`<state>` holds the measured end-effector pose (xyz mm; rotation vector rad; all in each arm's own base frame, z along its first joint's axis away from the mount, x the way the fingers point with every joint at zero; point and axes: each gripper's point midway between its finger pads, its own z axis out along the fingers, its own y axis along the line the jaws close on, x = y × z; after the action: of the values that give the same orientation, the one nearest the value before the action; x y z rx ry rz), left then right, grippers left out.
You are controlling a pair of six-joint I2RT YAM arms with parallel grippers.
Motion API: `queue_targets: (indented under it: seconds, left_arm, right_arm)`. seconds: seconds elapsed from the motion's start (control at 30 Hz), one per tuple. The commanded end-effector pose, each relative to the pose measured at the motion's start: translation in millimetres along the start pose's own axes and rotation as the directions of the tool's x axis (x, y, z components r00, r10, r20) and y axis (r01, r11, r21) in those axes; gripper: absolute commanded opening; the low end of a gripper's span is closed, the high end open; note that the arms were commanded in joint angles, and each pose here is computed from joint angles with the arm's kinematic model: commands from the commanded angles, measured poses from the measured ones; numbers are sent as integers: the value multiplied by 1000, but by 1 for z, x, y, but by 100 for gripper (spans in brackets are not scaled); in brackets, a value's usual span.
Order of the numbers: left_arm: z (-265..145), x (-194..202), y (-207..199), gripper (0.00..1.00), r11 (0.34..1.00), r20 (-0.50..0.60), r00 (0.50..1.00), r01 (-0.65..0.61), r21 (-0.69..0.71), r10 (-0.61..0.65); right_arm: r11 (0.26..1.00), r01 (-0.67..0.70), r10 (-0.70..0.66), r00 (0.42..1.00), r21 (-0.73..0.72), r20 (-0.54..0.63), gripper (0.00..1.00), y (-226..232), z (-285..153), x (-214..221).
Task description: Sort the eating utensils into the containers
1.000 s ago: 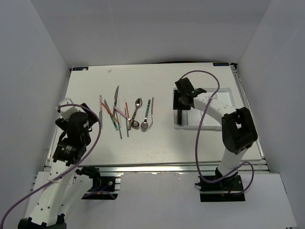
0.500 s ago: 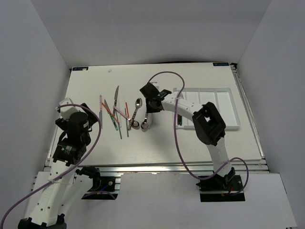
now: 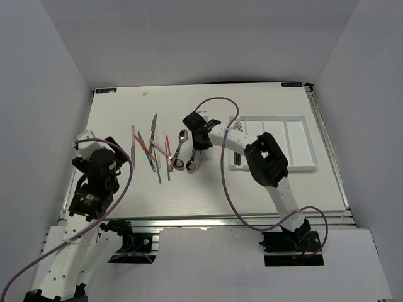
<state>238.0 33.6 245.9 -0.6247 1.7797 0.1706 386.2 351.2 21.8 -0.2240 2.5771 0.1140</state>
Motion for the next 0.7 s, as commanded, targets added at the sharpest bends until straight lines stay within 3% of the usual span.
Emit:
queue_targets:
  seconds: [0.0, 0.1, 0.33, 0.67]
  left_arm:
    - [-2, -4, 0, 98, 1000, 15, 1000, 8, 10, -8]
    - [-2, -3, 0, 98, 1000, 13, 1000, 6, 10, -7]
    - [-2, -3, -1, 98, 1000, 13, 1000, 6, 11, -6]
    - [3, 4, -7, 98, 1000, -16, 1000, -18, 22, 19]
  right_arm:
    - [999, -17, 18, 999, 46, -26, 9, -17, 1, 14]
    - [999, -31, 31, 1000, 38, -1, 0, -18, -9, 7]
    - [997, -77, 75, 992, 19, 103, 0, -41, -53, -26]
    - [986, -165, 164, 977, -3, 134, 0, -146, -74, -46]
